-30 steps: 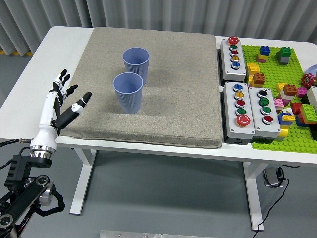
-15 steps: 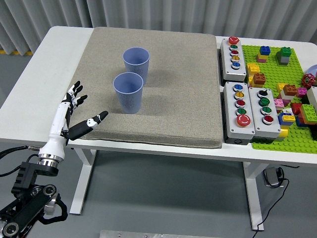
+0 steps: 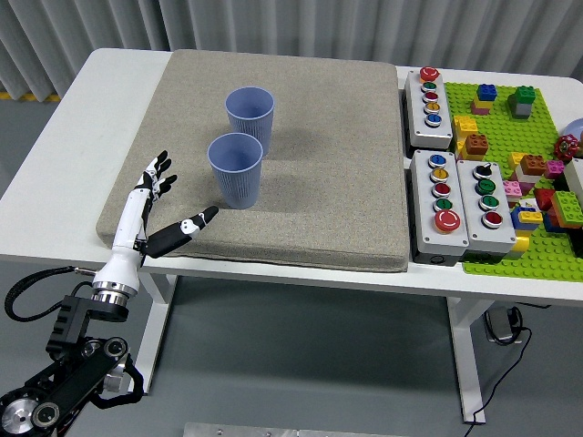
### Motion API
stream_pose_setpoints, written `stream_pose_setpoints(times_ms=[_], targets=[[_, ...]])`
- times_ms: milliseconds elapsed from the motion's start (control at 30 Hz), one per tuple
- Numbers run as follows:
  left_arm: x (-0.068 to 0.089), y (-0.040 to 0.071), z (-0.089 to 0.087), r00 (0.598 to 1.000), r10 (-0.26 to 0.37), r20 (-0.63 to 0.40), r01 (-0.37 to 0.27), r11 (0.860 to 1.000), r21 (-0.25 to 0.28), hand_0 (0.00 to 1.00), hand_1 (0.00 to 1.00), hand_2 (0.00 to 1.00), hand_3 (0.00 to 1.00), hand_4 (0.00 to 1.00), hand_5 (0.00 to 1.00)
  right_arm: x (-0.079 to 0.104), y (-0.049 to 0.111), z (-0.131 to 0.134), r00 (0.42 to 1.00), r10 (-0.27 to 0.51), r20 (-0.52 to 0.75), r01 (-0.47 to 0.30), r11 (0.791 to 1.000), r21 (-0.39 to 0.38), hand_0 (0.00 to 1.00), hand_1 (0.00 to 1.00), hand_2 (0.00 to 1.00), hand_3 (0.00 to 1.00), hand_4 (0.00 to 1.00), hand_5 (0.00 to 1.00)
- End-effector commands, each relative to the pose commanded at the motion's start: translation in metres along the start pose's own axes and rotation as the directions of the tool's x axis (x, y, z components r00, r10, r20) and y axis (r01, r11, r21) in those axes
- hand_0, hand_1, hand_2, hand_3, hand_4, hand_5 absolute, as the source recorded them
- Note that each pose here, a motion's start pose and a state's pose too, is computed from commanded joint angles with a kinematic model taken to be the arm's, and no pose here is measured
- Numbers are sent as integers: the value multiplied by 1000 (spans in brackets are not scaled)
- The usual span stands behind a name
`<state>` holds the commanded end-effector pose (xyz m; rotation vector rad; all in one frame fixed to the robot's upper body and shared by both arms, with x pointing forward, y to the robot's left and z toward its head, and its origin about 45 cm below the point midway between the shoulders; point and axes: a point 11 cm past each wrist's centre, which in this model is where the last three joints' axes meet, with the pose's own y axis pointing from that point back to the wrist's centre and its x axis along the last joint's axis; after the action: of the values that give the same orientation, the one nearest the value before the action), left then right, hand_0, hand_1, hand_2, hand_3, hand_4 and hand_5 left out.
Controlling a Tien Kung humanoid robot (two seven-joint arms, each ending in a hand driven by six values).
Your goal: Pick cup pour cup place
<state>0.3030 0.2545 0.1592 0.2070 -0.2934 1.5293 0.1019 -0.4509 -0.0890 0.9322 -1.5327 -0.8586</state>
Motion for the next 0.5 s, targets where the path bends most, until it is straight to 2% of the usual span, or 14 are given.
stream_pose_setpoints(times_ms=[67,100,500], targets=[[-1,0,0,1000,0,-4,0,1000,-3,868,890,998,998,974,331,0,0,0,1000,0,2,0,1000,1,700,706,672,636,58,317],[-2,-1,1,1000,-1,-5,1,1000,-6,902,946,998,998,973,335,0,0,0,1000,0,2,0,1000,1,700,706,672,636,57,315],[-18,-1,5,999,-30,-28,29,999,-24,908,961,998,998,973,339,0,0,0,1000,0,4,0,1000,0,700,706,671,635,56,313]])
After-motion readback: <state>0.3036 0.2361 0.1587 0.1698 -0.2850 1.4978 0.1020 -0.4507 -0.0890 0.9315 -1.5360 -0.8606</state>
